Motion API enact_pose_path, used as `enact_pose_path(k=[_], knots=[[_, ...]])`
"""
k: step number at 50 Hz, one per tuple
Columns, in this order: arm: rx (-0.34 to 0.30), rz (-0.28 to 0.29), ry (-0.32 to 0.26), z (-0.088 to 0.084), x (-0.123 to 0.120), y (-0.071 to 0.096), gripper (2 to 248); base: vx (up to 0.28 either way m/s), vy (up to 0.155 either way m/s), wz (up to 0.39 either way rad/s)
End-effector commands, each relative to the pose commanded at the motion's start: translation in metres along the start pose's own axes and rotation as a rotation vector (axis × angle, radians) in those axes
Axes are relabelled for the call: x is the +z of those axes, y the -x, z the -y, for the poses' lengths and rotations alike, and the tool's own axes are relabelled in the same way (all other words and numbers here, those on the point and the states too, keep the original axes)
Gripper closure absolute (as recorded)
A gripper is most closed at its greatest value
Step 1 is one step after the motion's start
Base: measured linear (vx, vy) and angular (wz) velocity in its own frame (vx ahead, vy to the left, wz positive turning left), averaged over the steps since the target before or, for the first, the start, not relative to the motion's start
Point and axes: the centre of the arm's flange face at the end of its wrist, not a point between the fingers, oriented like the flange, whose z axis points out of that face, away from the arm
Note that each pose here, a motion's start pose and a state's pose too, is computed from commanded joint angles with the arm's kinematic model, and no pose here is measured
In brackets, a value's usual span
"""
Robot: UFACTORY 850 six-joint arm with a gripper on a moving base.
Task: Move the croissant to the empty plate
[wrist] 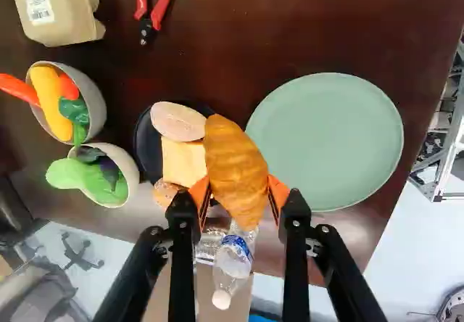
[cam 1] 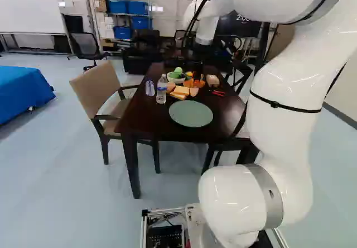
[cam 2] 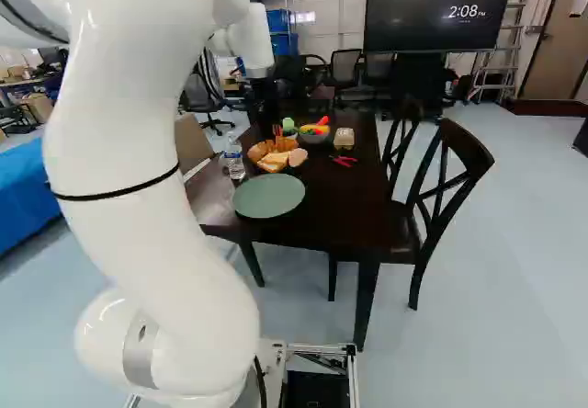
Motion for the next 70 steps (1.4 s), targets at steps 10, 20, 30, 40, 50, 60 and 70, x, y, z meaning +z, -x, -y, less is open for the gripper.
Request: enact_pose_path(k=[10, 20, 30, 40, 50, 60, 70], knots=[[0.006, -0.002, 0.006, -0.015, -0.004, -0.005, 126, 0.0, 0.0, 0.0], [0.012, -0.004, 0.012, -0.031, -0.007, -0.01, 126, 0.0, 0.0, 0.0], [0.016, -0.005, 0.017, -0.04, -0.007, -0.013, 126, 0.0, 0.0, 0.0], [0.017, -0.008, 0.042, -0.042, 0.004, -0.013, 126, 0.0, 0.0, 0.0], [0.017, -0.01, 0.07, -0.041, 0.019, -0.013, 126, 0.0, 0.0, 0.0], [0.017, -0.013, 0.099, -0.038, 0.035, -0.013, 126, 0.0, 0.0, 0.0], [0.017, -0.016, 0.127, -0.035, 0.051, -0.013, 126, 0.0, 0.0, 0.0]])
